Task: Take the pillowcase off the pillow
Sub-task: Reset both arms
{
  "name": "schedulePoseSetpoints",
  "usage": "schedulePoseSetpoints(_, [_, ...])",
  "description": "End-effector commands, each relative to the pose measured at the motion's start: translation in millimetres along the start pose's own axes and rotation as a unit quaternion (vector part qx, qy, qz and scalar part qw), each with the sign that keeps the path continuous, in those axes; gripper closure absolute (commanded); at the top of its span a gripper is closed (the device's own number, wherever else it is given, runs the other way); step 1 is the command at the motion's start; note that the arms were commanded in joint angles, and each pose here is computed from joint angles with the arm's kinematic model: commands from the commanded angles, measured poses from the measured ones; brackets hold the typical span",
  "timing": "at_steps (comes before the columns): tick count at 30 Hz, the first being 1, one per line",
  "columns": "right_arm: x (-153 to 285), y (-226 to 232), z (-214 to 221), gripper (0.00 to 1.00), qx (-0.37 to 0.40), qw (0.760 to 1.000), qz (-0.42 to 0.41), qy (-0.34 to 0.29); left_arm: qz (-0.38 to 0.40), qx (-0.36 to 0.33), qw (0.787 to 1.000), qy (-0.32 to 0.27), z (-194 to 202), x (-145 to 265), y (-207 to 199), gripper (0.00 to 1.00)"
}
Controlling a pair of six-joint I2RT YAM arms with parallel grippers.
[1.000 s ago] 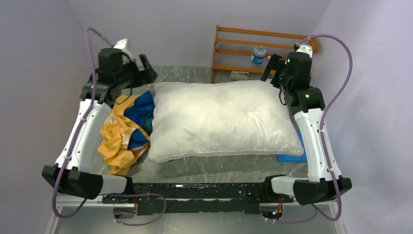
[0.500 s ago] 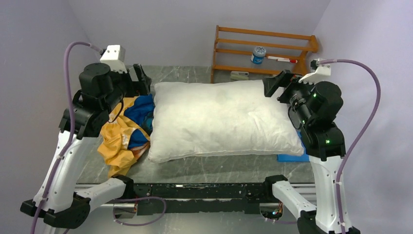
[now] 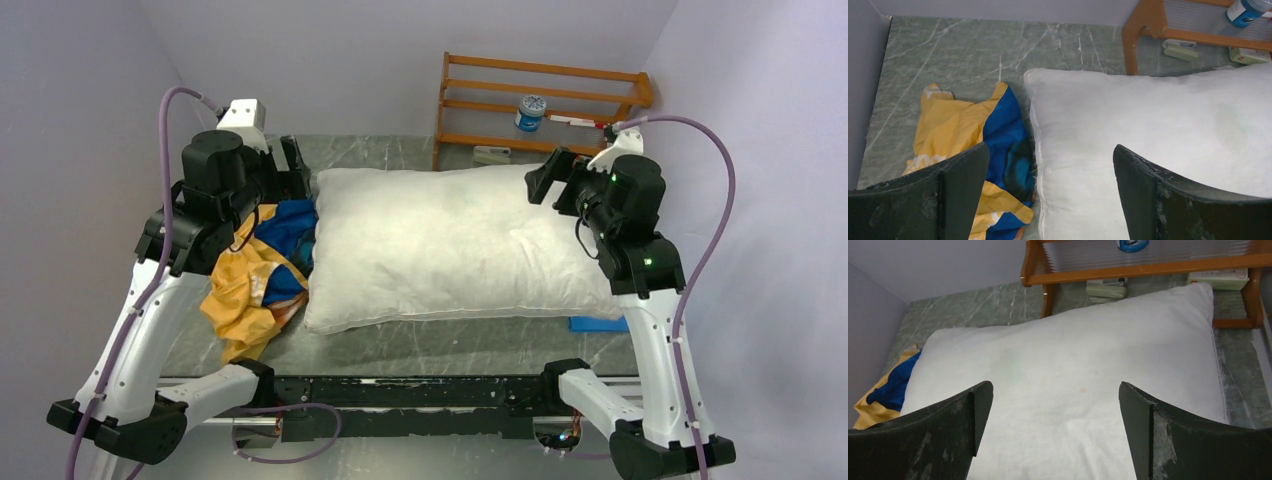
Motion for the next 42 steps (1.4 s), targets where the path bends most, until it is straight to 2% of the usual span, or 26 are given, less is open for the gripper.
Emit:
schedulePoseSetpoints(1, [8, -1, 0, 0.0, 0.007, 1.0, -0.002, -0.016, -0.022, 0.007, 1.0, 0.009, 5, 2, 4, 0.03])
schedulePoseSetpoints(5, [6, 1, 4, 0.0, 0.01, 1.0, -0.022, -0.012, -0.026, 0.011, 1.0, 0.014, 7, 1, 4, 0.03])
schedulePoseSetpoints(19, [-7, 1, 10, 0.0, 0.008, 0.999, -0.029, 0.011, -0.051, 0.023, 0.998, -0.024, 1, 15, 11, 0.03])
schedulePoseSetpoints(42, [-11, 1, 16, 0.0, 0.004, 0.999, -0.039, 0.024, -0.043, 0.026, 0.998, -0.023, 4, 16, 11, 0.03])
Point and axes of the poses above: each gripper's point midway between its finger pads, its own x axis back along the fingers, its own y axis along the line the jaws close on, z = x × y, the point moved 10 cm from there along x, back along the fingers
